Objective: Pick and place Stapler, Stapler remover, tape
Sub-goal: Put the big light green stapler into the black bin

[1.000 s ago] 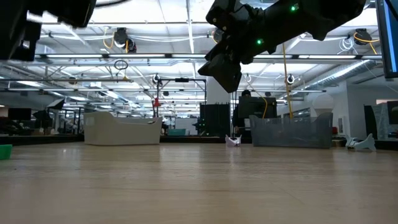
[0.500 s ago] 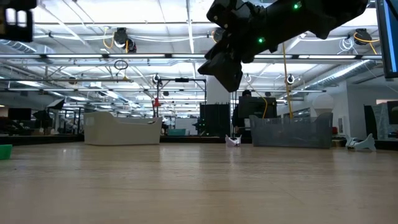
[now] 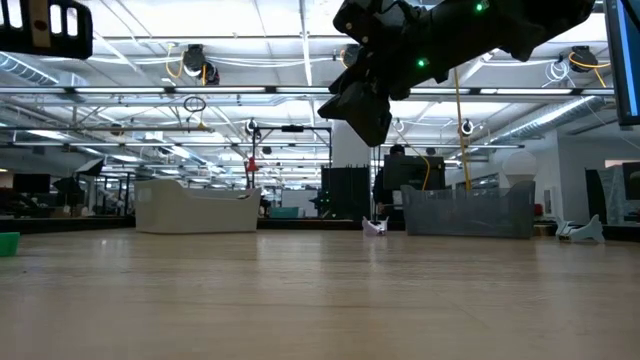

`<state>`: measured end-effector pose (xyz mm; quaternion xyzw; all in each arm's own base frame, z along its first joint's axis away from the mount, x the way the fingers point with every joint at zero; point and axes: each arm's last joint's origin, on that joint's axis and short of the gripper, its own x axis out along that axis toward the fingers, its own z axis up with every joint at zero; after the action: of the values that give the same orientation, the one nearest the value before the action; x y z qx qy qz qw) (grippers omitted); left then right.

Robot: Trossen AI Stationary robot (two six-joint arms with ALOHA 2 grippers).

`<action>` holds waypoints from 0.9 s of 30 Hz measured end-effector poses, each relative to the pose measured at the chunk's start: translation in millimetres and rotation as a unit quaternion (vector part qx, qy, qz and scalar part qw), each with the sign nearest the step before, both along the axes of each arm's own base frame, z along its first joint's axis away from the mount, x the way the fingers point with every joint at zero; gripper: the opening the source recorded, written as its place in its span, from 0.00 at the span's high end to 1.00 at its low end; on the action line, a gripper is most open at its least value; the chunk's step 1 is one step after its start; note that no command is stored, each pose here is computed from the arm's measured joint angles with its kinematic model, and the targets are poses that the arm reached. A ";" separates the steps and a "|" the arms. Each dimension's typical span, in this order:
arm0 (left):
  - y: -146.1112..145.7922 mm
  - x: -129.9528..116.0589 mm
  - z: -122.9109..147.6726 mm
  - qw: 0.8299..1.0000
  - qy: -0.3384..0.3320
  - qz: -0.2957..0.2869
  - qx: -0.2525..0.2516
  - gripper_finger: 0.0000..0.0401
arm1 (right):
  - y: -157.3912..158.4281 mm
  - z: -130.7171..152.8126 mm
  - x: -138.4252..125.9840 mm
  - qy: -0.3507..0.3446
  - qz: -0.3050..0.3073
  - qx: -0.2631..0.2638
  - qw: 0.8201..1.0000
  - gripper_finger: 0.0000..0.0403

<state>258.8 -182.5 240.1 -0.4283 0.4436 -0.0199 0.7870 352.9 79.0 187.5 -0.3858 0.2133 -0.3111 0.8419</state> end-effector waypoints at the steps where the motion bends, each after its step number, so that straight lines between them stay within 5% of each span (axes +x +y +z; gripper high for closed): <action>1: 0.0 -0.1 -0.1 1.000 0.000 0.000 0.002 0.76 | 0.0 0.0 0.0 0.000 0.000 0.000 1.000 0.48; 15: 0.4 1.0 0.6 0.999 -0.023 -0.037 0.026 0.31 | 0.1 0.0 0.0 0.000 0.000 0.000 1.000 0.48; 21: -1.1 0.0 0.7 0.997 -0.038 -0.049 0.047 0.23 | 0.1 0.0 -0.1 0.000 0.000 0.000 1.000 0.48; 27: 3.6 -5.6 -11.1 0.997 0.030 -0.033 0.070 0.20 | 0.1 0.0 -0.1 0.000 -0.001 0.000 1.000 0.48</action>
<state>253.2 -178.9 229.0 -0.3578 0.4816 -0.0021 0.8000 352.8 79.1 187.5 -0.3857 0.2133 -0.3117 0.8418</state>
